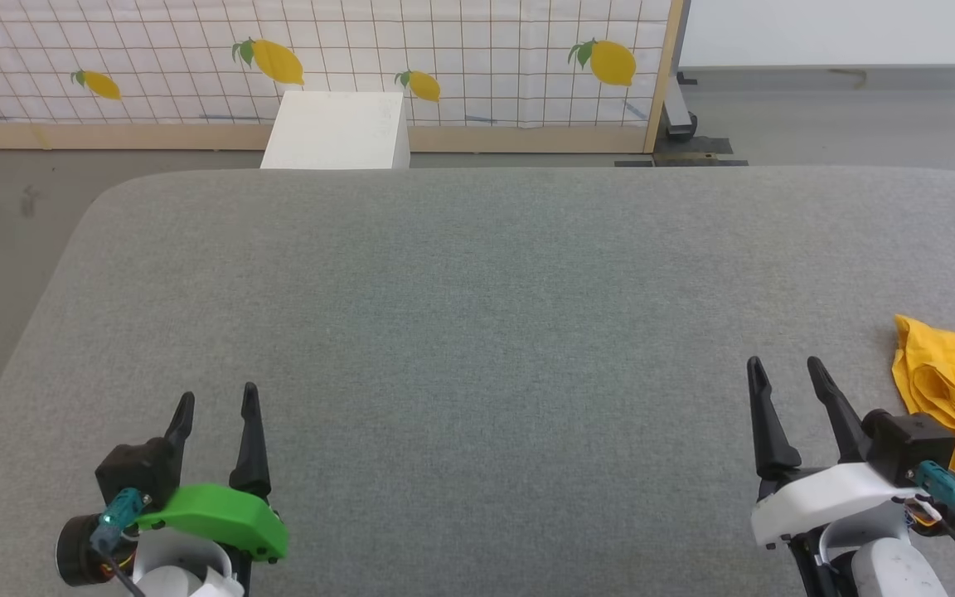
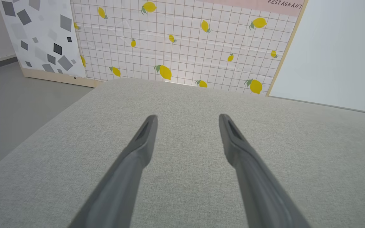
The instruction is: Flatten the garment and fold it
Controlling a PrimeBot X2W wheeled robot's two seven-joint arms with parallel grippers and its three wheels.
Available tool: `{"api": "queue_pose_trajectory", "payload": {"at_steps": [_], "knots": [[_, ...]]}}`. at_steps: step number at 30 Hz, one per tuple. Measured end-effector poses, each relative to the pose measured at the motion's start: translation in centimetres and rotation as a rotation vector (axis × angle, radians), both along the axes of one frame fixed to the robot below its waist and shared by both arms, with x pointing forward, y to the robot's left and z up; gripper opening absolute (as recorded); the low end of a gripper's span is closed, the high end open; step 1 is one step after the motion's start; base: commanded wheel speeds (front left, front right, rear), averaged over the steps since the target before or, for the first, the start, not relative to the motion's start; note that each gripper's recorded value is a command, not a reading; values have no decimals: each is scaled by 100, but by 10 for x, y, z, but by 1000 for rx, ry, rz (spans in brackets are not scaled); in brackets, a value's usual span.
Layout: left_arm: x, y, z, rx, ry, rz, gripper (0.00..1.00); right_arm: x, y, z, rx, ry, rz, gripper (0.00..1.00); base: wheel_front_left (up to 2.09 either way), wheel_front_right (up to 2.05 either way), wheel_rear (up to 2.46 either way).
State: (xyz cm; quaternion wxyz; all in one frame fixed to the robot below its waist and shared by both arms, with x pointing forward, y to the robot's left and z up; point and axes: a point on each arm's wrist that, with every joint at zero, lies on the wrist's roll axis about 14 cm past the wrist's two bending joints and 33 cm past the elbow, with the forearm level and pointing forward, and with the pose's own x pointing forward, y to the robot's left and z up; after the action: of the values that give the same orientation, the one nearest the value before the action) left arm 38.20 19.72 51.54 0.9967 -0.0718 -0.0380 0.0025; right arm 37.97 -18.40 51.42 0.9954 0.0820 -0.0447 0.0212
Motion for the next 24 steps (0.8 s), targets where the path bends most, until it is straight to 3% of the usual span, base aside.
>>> {"api": "queue_pose_trajectory", "payload": {"at_steps": [7,22,23,24], "knots": [[1,-3,0,87,0,-12,100,-2,-3,-3,10,8,-8,100,0,0,0],[3,-6,-7,91,33,-23,100,-1,-3,-10,40,30,-12,100,0,0,0],[3,-6,-7,91,34,-21,0,-2,-3,-10,41,31,-12,0,0,0,0],[3,-6,-7,90,33,-21,0,-2,-3,-10,41,30,-12,0,0,0,0]]}}
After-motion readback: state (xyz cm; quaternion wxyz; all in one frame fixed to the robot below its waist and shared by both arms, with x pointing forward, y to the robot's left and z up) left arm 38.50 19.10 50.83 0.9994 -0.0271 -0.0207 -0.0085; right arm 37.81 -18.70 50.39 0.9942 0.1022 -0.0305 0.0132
